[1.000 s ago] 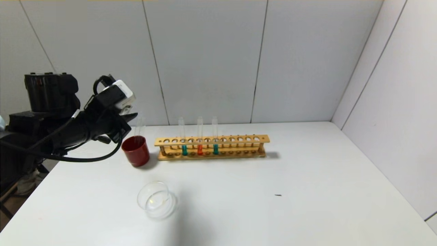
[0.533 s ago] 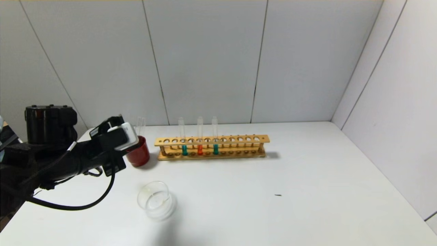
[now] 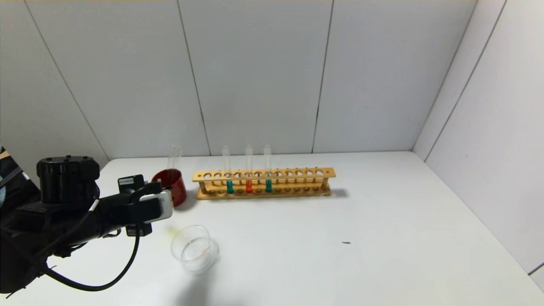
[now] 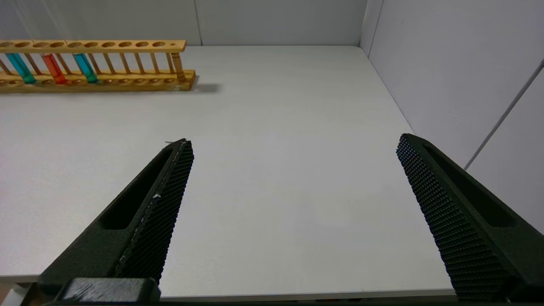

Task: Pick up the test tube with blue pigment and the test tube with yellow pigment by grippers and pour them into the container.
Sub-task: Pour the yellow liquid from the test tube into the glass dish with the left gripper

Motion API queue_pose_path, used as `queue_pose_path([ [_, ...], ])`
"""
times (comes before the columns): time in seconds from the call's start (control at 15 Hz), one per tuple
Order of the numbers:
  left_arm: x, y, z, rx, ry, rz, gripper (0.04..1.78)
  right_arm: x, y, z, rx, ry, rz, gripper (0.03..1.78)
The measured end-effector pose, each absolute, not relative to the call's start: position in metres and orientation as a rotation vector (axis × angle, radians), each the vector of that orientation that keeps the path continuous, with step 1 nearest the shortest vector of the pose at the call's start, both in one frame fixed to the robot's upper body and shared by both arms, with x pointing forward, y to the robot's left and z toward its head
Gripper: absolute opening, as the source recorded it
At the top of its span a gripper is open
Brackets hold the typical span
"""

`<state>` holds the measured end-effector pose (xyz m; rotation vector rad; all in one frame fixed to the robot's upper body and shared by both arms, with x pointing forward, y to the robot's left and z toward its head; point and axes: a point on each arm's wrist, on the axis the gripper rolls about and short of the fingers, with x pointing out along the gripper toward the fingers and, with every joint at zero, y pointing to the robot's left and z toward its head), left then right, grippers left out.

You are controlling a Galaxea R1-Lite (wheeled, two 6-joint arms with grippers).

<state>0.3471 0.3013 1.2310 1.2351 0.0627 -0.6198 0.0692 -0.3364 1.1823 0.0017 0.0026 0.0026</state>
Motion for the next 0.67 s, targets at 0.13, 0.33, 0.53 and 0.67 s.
queue_pose_path([
  [0.13,0.349,0.301,1.226,1.295,0.043,-0.635,0.34,0.069,-0.336,1.182,0.002,0.003,0.003,1.75],
  [0.33,0.344,0.302,1.211,1.374,0.037,-0.668,0.34,0.069,-0.336,1.182,0.002,0.002,0.003,1.75],
  [0.53,0.346,0.304,1.209,1.419,0.009,-0.653,0.34,0.069,-0.336,1.182,0.002,0.002,0.003,1.75],
  [0.67,0.346,0.305,1.206,1.456,0.006,-0.660,0.34,0.069,-0.336,1.182,0.002,0.002,0.003,1.75],
])
